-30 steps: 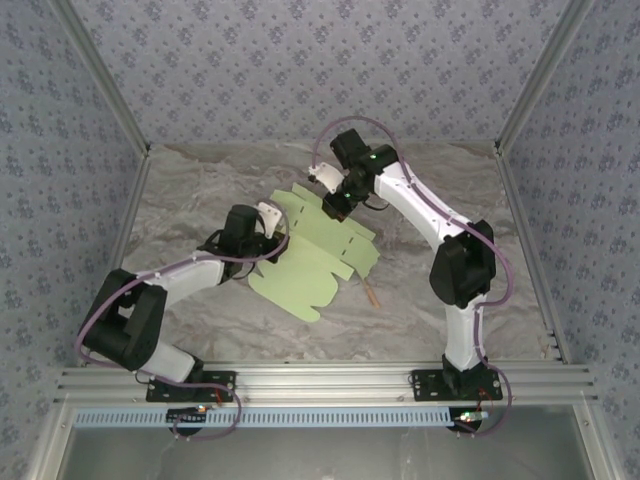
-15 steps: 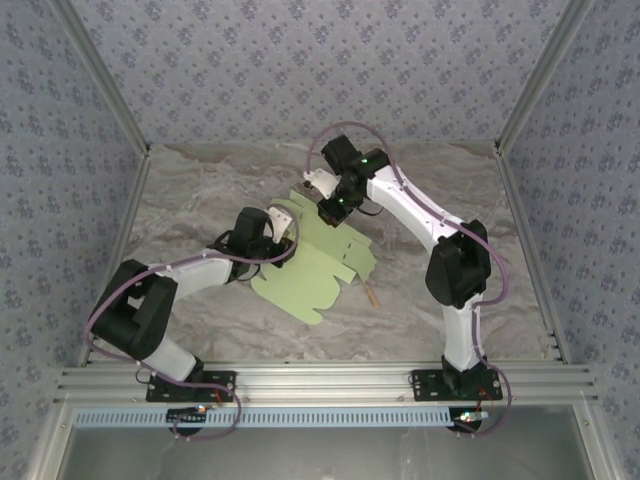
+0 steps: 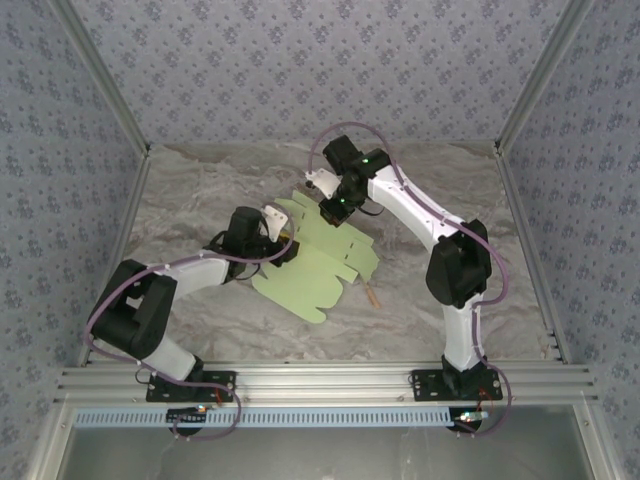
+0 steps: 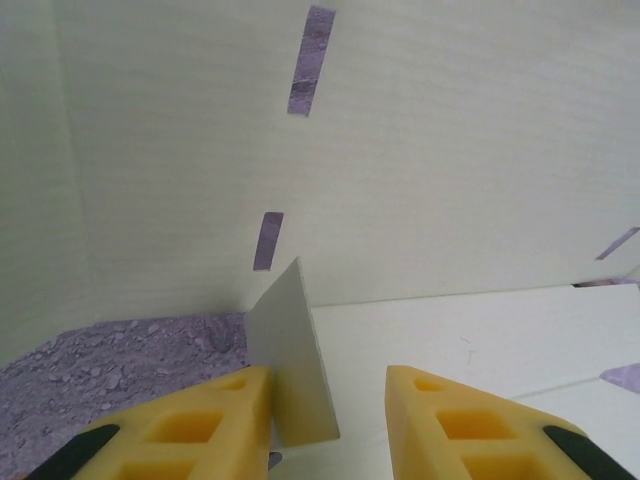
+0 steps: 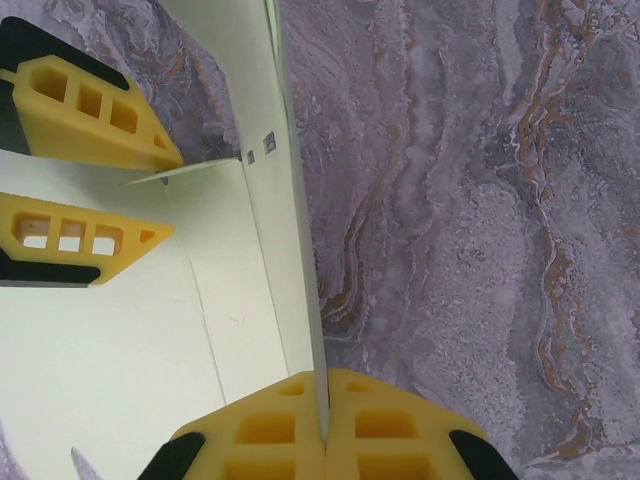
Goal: Fold the paper box
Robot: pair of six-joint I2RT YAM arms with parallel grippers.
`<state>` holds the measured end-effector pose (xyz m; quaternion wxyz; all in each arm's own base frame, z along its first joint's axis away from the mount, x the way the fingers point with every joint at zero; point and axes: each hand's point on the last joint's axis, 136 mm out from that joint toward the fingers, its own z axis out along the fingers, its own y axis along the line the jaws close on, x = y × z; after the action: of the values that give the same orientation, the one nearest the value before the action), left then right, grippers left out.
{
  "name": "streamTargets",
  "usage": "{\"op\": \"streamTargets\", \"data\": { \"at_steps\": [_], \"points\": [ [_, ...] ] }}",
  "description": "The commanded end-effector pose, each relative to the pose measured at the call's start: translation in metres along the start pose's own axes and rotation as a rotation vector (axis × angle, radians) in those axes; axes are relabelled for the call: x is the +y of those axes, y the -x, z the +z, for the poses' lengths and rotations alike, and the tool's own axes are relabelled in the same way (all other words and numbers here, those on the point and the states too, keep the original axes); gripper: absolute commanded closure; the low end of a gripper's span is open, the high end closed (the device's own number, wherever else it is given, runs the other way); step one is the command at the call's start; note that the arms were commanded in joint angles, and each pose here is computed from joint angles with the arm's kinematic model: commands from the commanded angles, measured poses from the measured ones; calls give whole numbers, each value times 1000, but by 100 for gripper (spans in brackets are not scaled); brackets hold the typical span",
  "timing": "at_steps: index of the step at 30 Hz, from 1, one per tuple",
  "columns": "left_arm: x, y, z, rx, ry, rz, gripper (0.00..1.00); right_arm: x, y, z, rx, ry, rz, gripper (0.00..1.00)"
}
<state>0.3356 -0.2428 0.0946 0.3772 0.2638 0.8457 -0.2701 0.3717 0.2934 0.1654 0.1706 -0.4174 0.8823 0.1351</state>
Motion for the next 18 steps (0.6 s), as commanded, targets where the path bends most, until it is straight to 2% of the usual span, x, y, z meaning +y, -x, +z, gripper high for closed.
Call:
{"op": "streamTargets", "data": {
  "at_steps": [1,9,14,18],
  "points": [
    [-29,6,3,-1,-155,7,66,6,24,1,-94,19,7,100],
    [-32,3,6,24,-190,-10,64,6,25,4,-93,18,5,100],
    [-19,23,-13,-65,-171,-76,64,1,23,-6,-101,1,-13,100],
    [-12,39,-38,-139,-151,-119,59,1,21,-17,-106,-14,-62,100]
  ]
}}
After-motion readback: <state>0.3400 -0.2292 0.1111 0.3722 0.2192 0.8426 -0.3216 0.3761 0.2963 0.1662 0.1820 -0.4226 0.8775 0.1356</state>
